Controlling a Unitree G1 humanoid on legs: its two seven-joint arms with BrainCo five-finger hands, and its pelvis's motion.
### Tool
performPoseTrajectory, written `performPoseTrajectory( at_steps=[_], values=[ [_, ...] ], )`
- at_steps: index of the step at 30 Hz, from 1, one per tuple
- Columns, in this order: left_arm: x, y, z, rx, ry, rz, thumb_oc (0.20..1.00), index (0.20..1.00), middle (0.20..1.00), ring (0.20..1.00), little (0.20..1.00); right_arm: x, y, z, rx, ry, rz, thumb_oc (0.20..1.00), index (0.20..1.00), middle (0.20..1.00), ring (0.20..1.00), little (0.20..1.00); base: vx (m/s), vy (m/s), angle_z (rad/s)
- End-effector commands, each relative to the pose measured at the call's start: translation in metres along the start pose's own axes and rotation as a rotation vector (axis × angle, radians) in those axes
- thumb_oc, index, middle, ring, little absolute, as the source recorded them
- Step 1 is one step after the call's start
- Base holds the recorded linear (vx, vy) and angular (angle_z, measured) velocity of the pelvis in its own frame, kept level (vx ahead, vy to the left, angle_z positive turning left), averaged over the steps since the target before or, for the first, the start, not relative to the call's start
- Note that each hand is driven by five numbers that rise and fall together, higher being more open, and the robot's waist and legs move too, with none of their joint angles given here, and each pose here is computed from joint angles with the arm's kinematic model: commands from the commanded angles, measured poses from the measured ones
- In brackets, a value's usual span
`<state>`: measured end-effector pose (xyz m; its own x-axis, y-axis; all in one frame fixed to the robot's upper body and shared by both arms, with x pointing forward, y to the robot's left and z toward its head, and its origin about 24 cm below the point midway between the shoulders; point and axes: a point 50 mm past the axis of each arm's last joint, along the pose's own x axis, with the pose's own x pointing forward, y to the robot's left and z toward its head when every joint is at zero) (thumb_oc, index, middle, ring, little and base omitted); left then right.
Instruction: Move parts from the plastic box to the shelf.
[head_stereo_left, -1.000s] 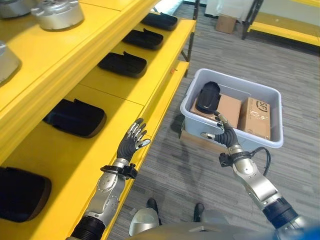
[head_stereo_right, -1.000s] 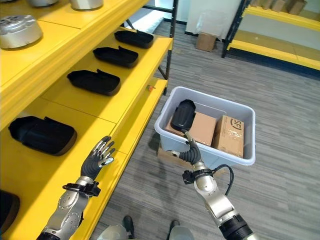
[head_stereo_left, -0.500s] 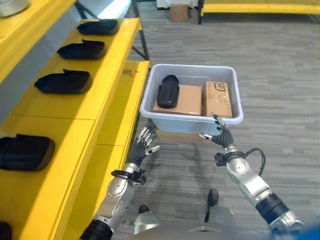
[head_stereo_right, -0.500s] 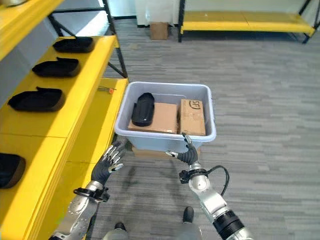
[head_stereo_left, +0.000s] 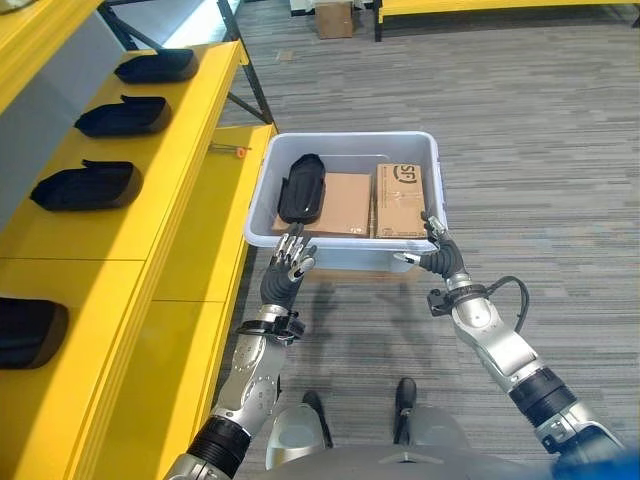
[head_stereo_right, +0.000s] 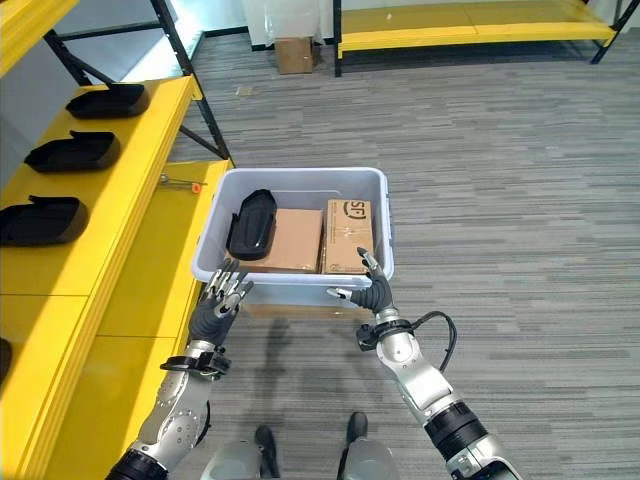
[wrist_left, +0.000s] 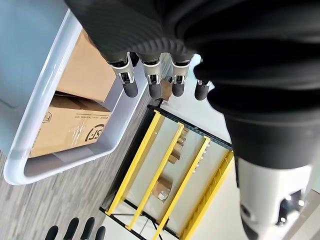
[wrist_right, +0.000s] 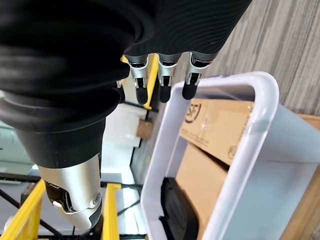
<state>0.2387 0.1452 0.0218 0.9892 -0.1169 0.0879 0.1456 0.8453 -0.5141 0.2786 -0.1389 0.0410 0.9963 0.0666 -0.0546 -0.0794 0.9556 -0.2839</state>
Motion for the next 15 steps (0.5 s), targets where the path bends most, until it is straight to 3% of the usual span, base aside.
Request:
performPoseTrajectory(
  at_steps=[1,8,10,15],
  values=[
    [0.003,-0.004,0.024,0.008,-0.102,-0.046,1.0,1.0,1.0,1.0,1.0,-0.001,0.007,0.03,0.061,-0.165,0.04,1.0,1.0,1.0,1.0,1.0,0.22,0.162,-0.09],
    [0.0,0.005,0.014,0.052,-0.038,-0.063,1.0,1.0,1.0,1.0,1.0,-0.002,0.01,0.02,0.118,-0.088,0.062,1.0,1.0,1.0,1.0,1.0,0.18,0.167,0.02],
    [0.003,0.003,0.014,0.219,-0.009,-0.106,1.0,1.0,1.0,1.0,1.0,-0.003,0.018,0.007,0.196,-0.006,0.066,1.0,1.0,1.0,1.0,1.0,0.16,0.223,-0.07],
    [0.002,0.001,0.009,0.287,0.041,-0.18,1.0,1.0,1.0,1.0,1.0,-0.004,0.024,0.002,0.237,0.0,0.079,1.0,1.0,1.0,1.0,1.0,0.14,0.219,0.0]
  ],
)
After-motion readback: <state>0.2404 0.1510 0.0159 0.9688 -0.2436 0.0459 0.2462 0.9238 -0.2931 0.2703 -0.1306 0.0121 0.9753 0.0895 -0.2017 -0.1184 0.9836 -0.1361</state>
